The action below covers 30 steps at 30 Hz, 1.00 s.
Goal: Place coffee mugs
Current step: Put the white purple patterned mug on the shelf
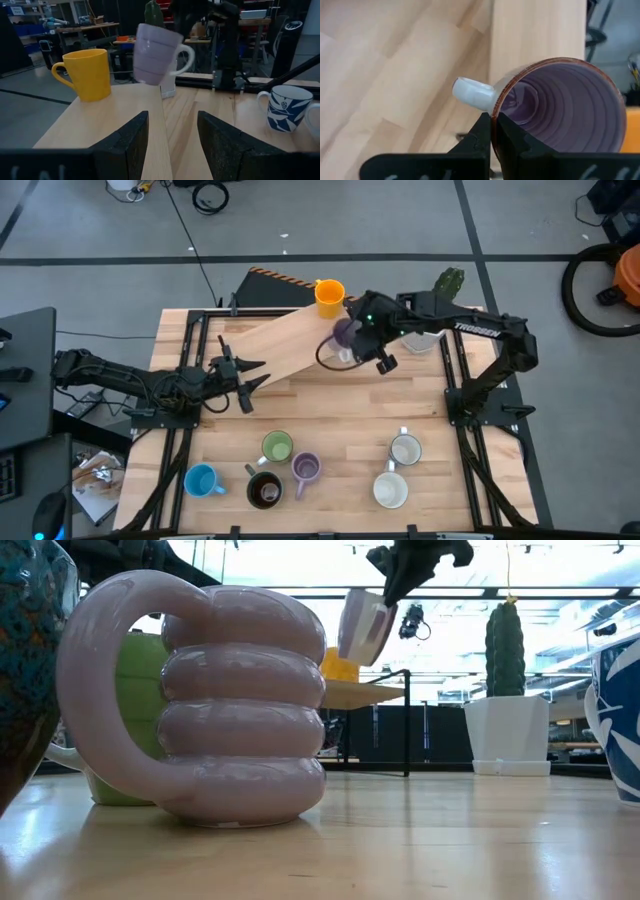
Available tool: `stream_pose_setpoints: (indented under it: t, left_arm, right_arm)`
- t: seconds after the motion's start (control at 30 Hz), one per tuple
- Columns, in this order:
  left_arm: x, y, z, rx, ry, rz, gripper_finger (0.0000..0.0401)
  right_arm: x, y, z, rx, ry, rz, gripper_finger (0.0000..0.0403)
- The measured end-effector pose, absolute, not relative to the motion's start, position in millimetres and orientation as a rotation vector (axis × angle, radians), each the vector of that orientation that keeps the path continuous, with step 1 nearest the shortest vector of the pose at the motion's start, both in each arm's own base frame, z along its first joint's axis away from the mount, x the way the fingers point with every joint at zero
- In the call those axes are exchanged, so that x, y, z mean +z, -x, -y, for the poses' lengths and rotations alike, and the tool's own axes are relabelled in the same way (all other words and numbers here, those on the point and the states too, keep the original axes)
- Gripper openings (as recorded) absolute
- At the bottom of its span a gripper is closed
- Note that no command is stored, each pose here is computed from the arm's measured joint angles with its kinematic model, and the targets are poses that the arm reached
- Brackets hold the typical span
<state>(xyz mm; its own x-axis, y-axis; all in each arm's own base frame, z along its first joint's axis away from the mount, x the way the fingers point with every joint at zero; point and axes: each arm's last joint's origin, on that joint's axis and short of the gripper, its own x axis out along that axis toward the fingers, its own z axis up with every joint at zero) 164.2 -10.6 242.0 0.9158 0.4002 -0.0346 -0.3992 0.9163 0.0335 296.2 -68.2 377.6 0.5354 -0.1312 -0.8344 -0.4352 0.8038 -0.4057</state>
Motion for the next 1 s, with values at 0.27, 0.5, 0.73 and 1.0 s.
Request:
stream_pose_setpoints:
  t: [0.27,0.5,0.73,1.0]
  left_arm:
    - [243.3,-164.3,10.6,0.412,-0.021,-0.027,0.0176]
    - [243.3,-164.2,10.6,0.413,-0.022,-0.028,0.0176]
    - [243.0,-164.2,10.6,0.414,-0.023,-0.03,0.0176]
    - [243.0,-164.2,10.6,0.414,-0.024,-0.031,0.0176]
  right_arm:
    - [368.8,-298.1,89.4,0.203,0.58,-1.029,0.0016]
    - [360.9,-303.7,96.9,0.201,0.575,-1.056,0.0018]
    - [358.2,-304.0,101.9,0.195,0.563,-1.07,0.0021]
    - [359.0,-304.5,104.1,0.165,0.572,-1.07,0.0042]
